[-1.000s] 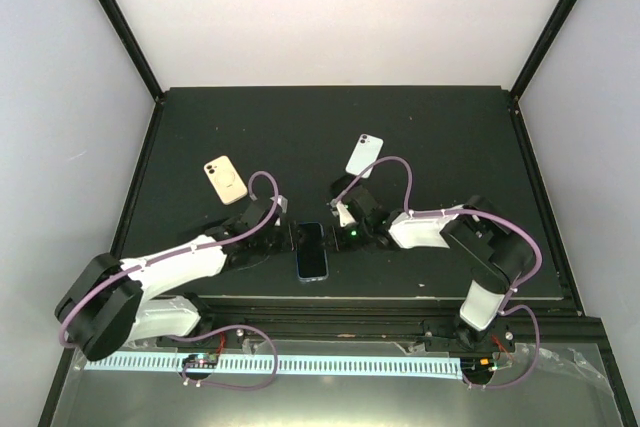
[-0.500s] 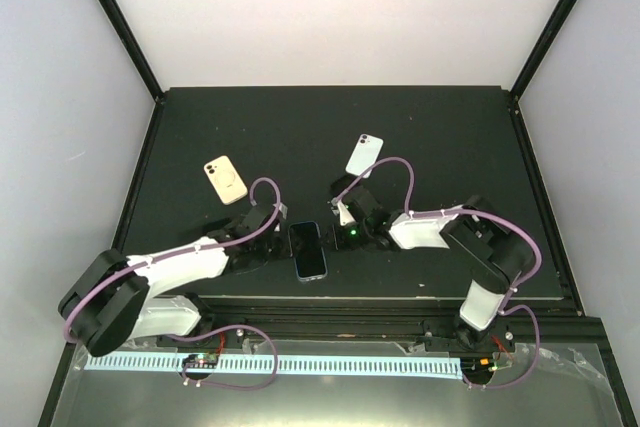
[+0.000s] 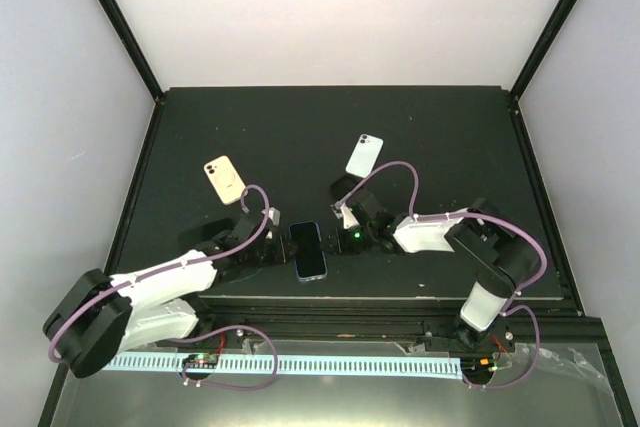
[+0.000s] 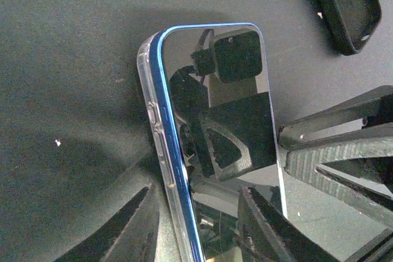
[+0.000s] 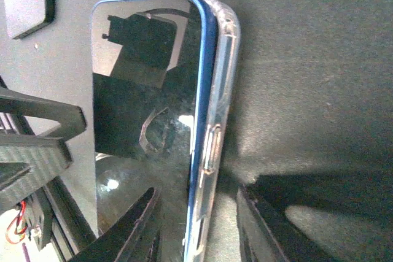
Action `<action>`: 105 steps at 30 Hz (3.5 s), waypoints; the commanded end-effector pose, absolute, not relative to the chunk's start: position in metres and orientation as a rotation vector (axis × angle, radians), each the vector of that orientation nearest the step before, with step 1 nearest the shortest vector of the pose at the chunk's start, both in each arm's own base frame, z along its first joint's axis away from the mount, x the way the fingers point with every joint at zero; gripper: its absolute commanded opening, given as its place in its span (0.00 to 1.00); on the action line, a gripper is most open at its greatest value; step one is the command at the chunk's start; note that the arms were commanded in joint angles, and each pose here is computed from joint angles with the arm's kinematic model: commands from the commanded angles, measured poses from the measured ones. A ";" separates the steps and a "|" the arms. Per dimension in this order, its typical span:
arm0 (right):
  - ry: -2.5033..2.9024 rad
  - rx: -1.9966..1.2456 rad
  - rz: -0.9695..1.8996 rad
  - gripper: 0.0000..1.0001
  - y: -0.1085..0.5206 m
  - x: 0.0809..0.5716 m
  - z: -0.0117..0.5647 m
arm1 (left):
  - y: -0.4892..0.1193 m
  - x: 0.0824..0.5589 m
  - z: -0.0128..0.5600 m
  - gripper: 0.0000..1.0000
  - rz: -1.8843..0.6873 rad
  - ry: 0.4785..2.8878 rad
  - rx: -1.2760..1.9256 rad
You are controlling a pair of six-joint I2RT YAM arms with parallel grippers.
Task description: Put the phone into the phone case
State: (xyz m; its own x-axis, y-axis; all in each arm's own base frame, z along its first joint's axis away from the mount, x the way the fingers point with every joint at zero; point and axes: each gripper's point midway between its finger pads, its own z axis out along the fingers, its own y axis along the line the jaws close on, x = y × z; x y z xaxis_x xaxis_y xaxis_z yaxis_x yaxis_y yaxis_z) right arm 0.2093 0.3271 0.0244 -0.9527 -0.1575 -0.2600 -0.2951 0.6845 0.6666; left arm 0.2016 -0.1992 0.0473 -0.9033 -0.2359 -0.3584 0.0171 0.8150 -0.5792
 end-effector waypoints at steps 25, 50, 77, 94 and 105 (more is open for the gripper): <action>2.479 -0.404 1.613 0.37 0.372 0.205 0.088 | -0.201 0.201 0.036 0.24 -0.881 2.579 -0.214; 2.471 -0.420 1.539 0.11 0.364 0.209 0.086 | -0.209 0.196 0.094 0.47 -1.117 2.411 -0.180; 1.992 -0.505 1.808 0.10 0.334 0.174 0.285 | -0.175 0.158 0.286 0.88 -1.440 1.822 -0.103; 1.718 -0.571 2.106 0.12 0.321 0.140 0.339 | -0.204 0.133 0.314 0.67 -1.840 1.566 0.088; 1.728 -0.548 2.127 0.12 0.324 0.143 0.338 | -0.205 0.130 0.322 0.58 -1.895 1.491 0.119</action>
State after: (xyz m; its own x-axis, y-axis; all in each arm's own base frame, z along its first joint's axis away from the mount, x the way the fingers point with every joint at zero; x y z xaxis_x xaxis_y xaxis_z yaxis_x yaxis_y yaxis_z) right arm 0.1460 0.3264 0.3182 -0.8922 -0.0028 -0.4517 -0.4473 -0.1339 0.8843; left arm 0.1365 -0.2085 0.3014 -0.7635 -0.4553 -0.4579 0.5263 -0.0280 -0.8498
